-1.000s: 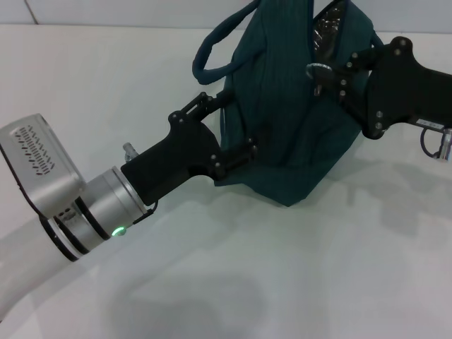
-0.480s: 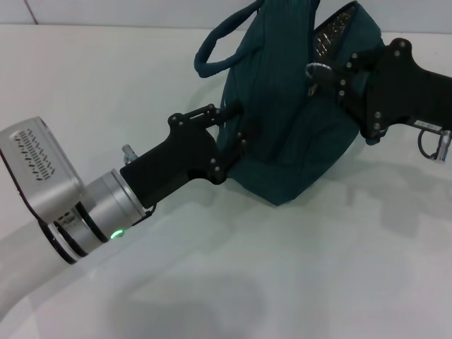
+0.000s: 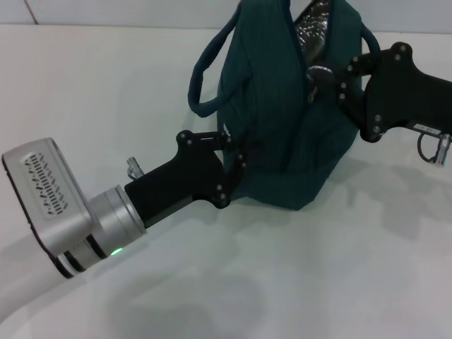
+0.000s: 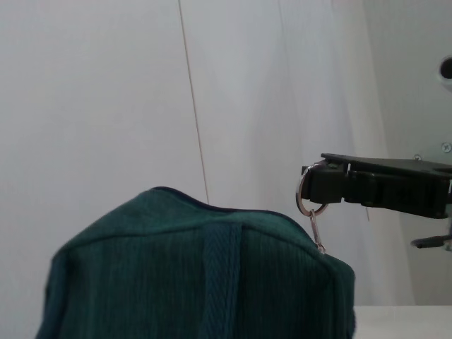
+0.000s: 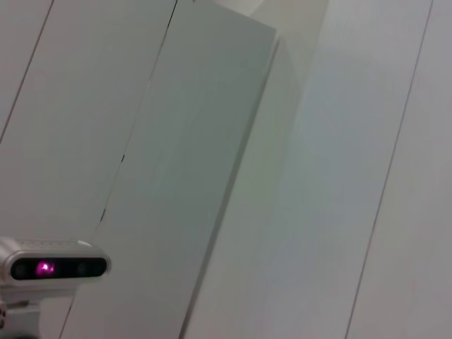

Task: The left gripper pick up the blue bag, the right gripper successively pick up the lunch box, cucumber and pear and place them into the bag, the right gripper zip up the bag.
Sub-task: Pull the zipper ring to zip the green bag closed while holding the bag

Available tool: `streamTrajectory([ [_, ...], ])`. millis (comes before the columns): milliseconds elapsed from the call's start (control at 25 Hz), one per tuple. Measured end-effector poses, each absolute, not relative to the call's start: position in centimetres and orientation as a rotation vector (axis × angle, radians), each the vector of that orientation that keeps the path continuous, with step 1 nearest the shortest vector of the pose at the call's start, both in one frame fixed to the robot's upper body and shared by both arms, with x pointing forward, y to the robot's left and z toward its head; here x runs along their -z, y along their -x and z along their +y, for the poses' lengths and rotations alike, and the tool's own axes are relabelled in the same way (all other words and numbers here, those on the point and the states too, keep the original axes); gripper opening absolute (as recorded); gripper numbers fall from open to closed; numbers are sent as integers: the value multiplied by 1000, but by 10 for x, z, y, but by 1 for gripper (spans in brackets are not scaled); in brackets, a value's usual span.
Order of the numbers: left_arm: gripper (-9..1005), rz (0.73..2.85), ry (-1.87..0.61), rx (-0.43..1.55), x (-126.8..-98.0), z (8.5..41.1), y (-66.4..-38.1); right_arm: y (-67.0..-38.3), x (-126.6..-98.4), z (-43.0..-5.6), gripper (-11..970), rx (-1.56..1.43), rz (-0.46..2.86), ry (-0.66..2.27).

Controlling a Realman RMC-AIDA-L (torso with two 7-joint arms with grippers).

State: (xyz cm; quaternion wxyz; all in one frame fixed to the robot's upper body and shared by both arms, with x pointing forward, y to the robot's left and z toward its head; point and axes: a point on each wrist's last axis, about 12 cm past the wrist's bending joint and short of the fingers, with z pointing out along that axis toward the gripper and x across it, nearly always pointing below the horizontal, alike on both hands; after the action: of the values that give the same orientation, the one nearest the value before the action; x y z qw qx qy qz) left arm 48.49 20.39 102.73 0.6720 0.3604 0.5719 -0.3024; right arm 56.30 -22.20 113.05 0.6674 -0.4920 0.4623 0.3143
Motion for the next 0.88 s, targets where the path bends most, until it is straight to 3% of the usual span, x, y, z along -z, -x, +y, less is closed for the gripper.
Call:
streamTrajectory([
  [880, 82, 1237, -1026, 669, -1019, 205, -472, -572, -1132, -229, 12, -624, 1000, 908],
])
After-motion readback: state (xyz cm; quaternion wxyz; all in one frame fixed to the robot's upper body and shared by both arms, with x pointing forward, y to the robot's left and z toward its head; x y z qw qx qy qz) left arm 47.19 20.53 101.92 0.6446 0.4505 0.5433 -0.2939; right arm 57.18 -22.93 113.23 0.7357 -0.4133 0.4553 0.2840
